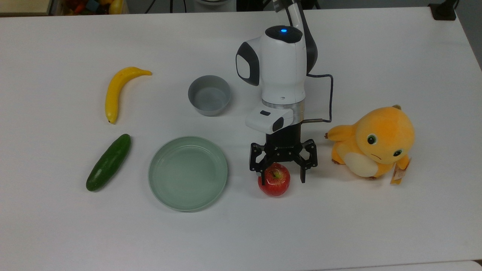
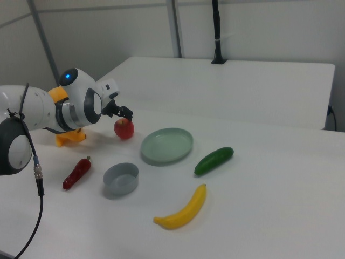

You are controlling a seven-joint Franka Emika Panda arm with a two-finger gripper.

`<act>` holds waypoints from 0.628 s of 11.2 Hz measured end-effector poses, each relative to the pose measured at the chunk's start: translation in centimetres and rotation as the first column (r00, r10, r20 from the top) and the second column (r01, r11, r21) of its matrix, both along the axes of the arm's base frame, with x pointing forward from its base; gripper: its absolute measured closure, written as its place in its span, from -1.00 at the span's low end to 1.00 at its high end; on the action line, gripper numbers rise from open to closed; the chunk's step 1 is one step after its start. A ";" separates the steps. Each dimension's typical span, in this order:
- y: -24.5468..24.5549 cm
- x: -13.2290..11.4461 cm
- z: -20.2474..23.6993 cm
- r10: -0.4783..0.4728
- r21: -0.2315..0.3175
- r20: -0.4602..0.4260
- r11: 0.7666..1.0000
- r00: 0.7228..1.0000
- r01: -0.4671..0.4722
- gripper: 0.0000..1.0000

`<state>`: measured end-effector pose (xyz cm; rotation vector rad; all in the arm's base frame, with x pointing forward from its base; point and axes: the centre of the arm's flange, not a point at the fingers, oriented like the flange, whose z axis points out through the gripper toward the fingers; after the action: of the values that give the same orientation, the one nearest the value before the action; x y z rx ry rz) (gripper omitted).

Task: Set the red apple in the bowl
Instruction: 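Close the gripper around the red apple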

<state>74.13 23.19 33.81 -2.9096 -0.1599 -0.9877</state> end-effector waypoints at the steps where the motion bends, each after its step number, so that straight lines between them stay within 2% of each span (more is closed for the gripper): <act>1: -0.1 0.0 -0.1 0.010 -0.022 0.006 1.000 1.000 -0.009 -1.00; 7: -0.6 -0.1 -1.2 0.041 -0.091 0.008 0.995 0.999 -0.040 -1.00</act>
<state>74.07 22.60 32.58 -2.9700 -0.2701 -1.0149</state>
